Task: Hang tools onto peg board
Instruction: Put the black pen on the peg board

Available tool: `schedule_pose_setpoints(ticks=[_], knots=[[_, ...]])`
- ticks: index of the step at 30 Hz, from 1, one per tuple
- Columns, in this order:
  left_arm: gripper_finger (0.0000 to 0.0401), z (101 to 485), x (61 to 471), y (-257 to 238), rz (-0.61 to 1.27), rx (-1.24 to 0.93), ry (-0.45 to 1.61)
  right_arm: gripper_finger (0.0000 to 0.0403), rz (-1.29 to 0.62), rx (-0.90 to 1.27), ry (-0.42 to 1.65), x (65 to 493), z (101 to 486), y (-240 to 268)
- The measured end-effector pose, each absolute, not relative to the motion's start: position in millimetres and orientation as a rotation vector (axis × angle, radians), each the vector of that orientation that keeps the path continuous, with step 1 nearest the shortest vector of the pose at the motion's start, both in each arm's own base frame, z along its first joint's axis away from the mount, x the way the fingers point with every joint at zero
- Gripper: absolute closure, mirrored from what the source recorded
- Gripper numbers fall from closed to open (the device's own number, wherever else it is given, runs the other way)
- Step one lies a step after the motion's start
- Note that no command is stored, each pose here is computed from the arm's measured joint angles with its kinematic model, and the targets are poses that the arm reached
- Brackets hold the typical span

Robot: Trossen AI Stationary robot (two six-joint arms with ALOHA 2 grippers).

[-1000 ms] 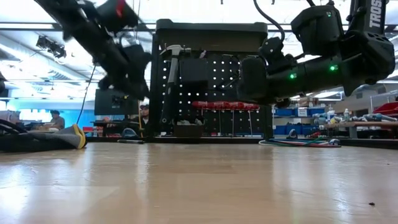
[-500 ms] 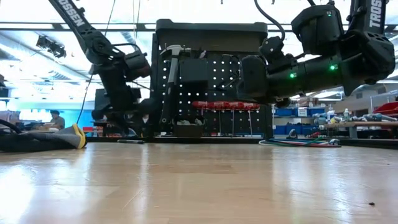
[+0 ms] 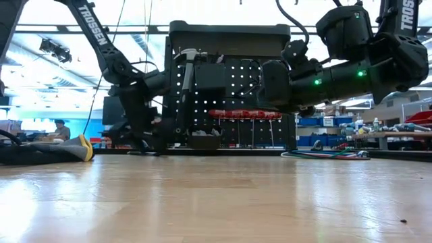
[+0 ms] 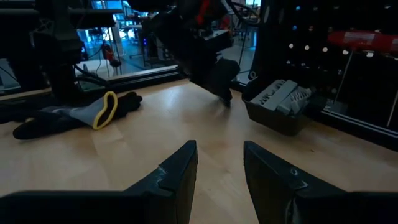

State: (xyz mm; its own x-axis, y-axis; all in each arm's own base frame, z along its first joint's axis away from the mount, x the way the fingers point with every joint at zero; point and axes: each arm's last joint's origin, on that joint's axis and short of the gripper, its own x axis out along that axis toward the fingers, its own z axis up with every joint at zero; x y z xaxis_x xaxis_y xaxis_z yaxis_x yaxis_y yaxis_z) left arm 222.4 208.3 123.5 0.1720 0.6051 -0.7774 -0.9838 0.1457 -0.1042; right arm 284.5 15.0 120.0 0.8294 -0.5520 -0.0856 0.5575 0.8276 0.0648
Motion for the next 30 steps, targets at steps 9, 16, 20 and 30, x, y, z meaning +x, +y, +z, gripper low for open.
schedule_pose_setpoints(ticks=[9,16,20,30], knots=[[0.0197,123.6,245.5,161.8,0.942,-0.659,0.891,0.0263,-0.590,0.085,0.067,284.5,119.8,15.0],[0.0197,132.4,263.0,105.1,0.728,-0.600,0.998,0.0263,-0.592,0.078,0.088,284.2,117.7,14.9],[0.0197,132.5,268.0,88.3,0.710,-0.532,1.012,0.0263,-0.593,0.077,0.091,284.1,117.3,14.9],[0.0197,139.1,273.2,90.9,0.782,-0.267,0.944,0.0263,-0.593,0.077,0.091,284.1,117.4,14.9]])
